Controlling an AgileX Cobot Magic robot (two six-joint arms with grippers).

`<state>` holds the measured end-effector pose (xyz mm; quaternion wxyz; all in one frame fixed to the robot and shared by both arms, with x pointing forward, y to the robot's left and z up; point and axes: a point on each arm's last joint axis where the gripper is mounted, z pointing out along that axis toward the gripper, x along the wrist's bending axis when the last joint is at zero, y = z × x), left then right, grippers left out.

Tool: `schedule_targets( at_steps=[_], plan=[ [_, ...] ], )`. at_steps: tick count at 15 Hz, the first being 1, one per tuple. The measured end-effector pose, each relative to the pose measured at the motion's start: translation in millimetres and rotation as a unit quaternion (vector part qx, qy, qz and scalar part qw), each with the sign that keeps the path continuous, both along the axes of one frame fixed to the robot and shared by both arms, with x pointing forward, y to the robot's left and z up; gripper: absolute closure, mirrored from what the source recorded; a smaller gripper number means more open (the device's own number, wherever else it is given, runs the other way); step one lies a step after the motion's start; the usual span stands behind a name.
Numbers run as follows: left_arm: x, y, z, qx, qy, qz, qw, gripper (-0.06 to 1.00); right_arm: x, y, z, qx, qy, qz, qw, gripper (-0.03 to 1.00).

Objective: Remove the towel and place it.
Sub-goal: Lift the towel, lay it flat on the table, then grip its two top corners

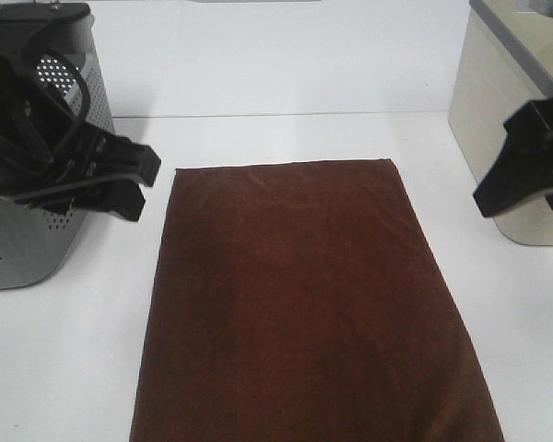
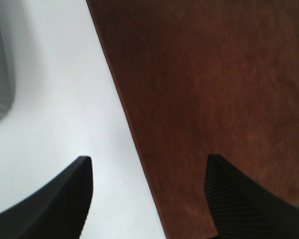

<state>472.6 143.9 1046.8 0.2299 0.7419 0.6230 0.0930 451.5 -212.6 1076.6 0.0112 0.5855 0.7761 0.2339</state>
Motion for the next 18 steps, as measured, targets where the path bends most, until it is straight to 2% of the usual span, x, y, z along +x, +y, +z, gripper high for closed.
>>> schedule_targets(
  at_steps=[2, 6, 10, 13, 18],
  plan=[
    [18, 13, 5, -0.027, -0.049, 0.024, 0.998, 0.32, 40, 12, 2, -0.001, 0.004, -0.001, 1.0, 0.31],
    [54, 38, 15, -0.016, -0.081, 0.053, 0.995, 0.32, 104, 30, -10, -0.011, 0.008, 0.019, 1.0, 0.36],
    [97, 22, 2, -0.001, -0.075, 0.04, 0.996, 0.32, 160, 44, -37, -0.029, 0.015, 0.023, 0.999, 0.37],
    [145, 2, -25, 0.01, -0.062, 0.032, 0.997, 0.32, 209, 51, -60, -0.066, 0.0, 0.009, 0.998, 0.37],
    [202, -22, -61, 0.026, -0.035, 0.033, 0.999, 0.32, 255, 61, -111, -0.085, 0.009, 0.002, 0.996, 0.37]
  ],
)
